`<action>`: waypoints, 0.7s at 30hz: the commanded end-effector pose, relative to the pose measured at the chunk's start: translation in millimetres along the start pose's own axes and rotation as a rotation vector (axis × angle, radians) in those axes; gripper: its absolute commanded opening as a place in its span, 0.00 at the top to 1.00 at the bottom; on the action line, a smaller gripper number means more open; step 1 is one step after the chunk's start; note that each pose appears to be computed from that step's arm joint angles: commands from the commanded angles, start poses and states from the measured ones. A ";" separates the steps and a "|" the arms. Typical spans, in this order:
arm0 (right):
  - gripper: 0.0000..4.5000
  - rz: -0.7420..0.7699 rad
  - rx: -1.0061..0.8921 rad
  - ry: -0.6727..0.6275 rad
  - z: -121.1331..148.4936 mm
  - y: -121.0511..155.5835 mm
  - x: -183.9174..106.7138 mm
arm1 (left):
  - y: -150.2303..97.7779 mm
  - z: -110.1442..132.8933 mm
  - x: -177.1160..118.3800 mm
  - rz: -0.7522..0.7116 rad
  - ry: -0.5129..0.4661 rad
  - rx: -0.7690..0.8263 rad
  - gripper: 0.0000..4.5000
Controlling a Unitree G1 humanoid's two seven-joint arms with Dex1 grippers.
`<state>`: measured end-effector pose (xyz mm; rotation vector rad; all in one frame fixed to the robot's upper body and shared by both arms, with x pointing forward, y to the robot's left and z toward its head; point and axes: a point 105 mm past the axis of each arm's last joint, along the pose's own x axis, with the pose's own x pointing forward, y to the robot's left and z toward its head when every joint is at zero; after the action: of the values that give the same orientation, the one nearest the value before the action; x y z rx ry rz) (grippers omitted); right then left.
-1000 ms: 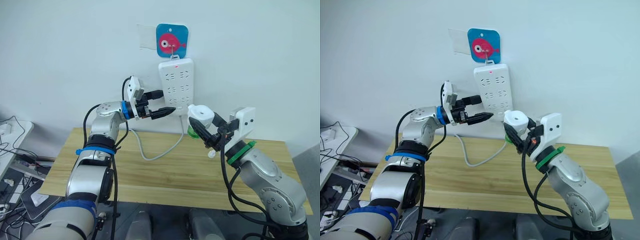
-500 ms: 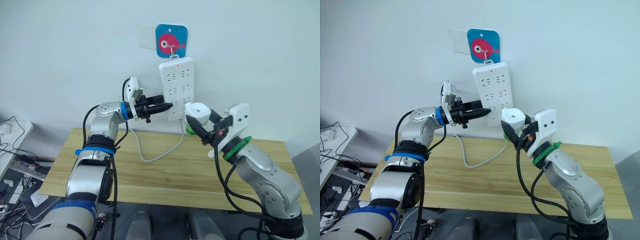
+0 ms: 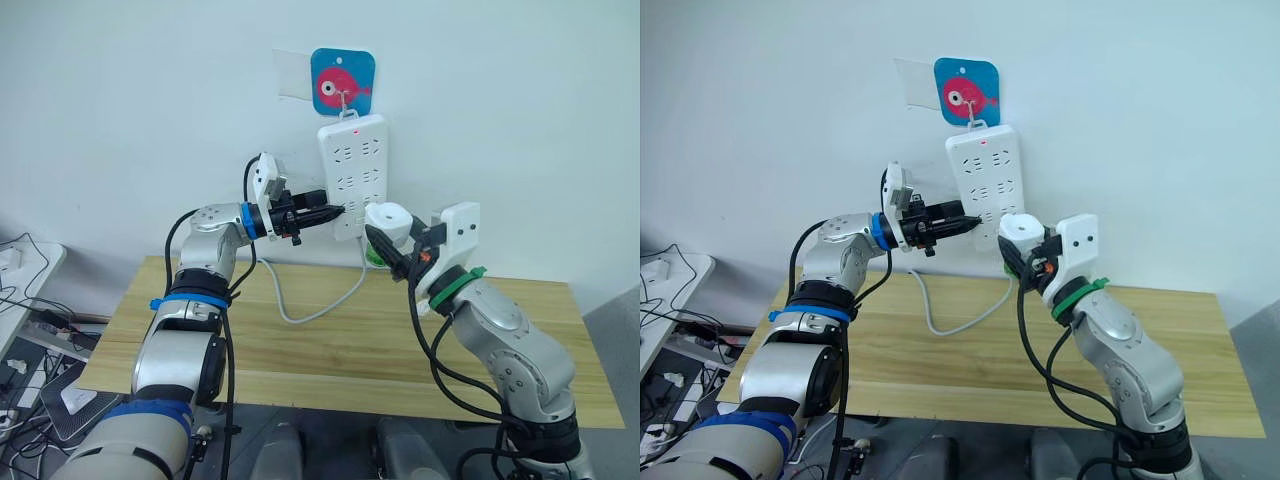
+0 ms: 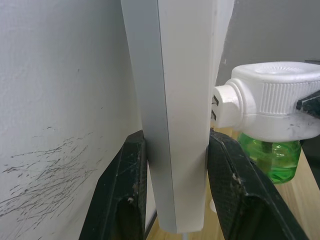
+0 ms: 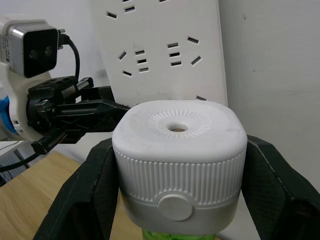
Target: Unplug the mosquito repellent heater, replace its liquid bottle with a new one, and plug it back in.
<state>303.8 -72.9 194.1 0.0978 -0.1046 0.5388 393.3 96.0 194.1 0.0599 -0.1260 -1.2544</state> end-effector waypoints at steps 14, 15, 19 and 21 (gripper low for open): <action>0.34 0.027 0.000 -0.089 21.3 6.3 -1.2 | -0.6 12.8 3.2 -0.028 -0.012 0.051 0.70; 0.34 0.022 -0.006 -0.083 20.4 5.2 -1.1 | -0.5 12.9 3.2 -0.028 -0.012 0.051 0.70; 0.34 0.004 -0.021 -0.071 18.7 1.6 2.3 | -0.8 13.3 3.7 -0.031 -0.015 0.051 0.70; 0.34 0.004 -0.021 -0.066 16.4 2.1 5.8 | -0.9 13.1 4.4 -0.033 -0.016 0.051 0.70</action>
<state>307.8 -72.0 196.5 0.1010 -0.1104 0.5346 393.8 96.6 193.8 0.0597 -0.1266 -1.2541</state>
